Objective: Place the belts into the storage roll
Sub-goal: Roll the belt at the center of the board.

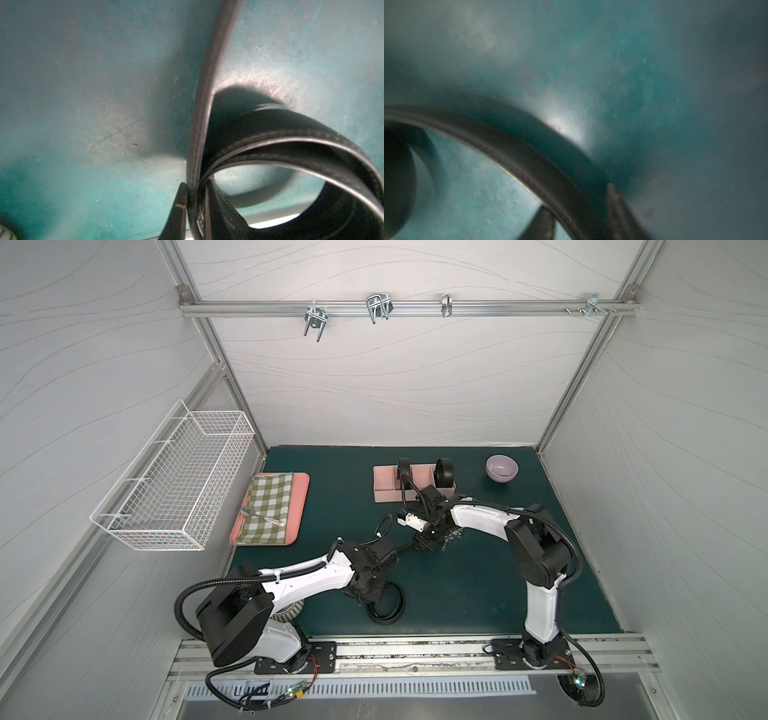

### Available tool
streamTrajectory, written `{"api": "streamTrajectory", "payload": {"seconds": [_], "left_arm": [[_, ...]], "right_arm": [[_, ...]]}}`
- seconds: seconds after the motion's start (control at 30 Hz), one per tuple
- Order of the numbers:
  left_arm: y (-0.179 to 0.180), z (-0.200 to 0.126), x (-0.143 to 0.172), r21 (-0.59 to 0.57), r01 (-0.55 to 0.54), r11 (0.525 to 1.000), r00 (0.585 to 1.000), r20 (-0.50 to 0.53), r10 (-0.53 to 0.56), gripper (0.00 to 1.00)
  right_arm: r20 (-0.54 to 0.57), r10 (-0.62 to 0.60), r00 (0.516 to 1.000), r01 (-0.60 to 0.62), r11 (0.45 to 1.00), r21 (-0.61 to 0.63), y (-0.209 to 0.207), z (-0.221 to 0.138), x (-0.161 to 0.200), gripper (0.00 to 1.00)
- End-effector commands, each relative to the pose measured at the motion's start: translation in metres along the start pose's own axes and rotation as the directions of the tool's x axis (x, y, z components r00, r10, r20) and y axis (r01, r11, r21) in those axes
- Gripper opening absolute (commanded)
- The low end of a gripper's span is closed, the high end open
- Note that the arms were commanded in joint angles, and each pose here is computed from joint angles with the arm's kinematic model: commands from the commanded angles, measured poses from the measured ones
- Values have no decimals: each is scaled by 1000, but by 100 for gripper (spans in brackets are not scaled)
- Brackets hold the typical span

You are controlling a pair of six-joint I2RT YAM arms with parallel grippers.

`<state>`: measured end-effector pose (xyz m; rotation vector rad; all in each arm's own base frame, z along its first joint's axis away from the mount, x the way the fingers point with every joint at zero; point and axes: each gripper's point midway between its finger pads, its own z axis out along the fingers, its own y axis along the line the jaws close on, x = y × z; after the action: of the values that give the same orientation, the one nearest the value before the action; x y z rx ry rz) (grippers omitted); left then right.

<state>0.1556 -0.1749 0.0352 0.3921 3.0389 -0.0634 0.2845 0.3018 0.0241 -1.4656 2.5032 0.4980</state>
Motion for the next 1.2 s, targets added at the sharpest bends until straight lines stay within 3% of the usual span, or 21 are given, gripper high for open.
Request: {"api": "streamTrajectory", "payload": {"seconds": [0.0, 0.2, 0.33, 0.53, 0.77, 1.0, 1.17], "left_arm": [[9, 1, -17, -81, -3, 997, 998, 54, 7, 10], [4, -6, -32, -90, -3, 996, 996, 85, 11, 9], [3, -8, -42, -106, 3, 994, 994, 107, 9, 9], [-9, -6, -69, -130, -3, 992, 991, 132, 20, 9], [-18, -2, -107, -136, 18, 991, 988, 155, 3, 8], [-11, 4, -124, -101, 82, 992, 985, 162, -65, 6], [-5, 10, -134, -96, 117, 989, 982, 157, -101, 5]], "right_arm": [[-70, 84, 994, -83, 997, 7, 6, -2, 24, 5], [-82, 264, 961, -264, 964, 18, 25, -14, 49, 1], [-61, 401, 914, -401, 916, 12, 38, -24, 65, 0], [-89, 497, 863, -498, 867, 19, 68, -16, 77, 0], [-57, 650, 758, -649, 760, 31, 78, -3, 89, 0], [37, 769, 639, -766, 640, -70, 92, -3, 79, 0], [57, 795, 604, -786, 606, -125, 112, 4, 68, 0]]}}
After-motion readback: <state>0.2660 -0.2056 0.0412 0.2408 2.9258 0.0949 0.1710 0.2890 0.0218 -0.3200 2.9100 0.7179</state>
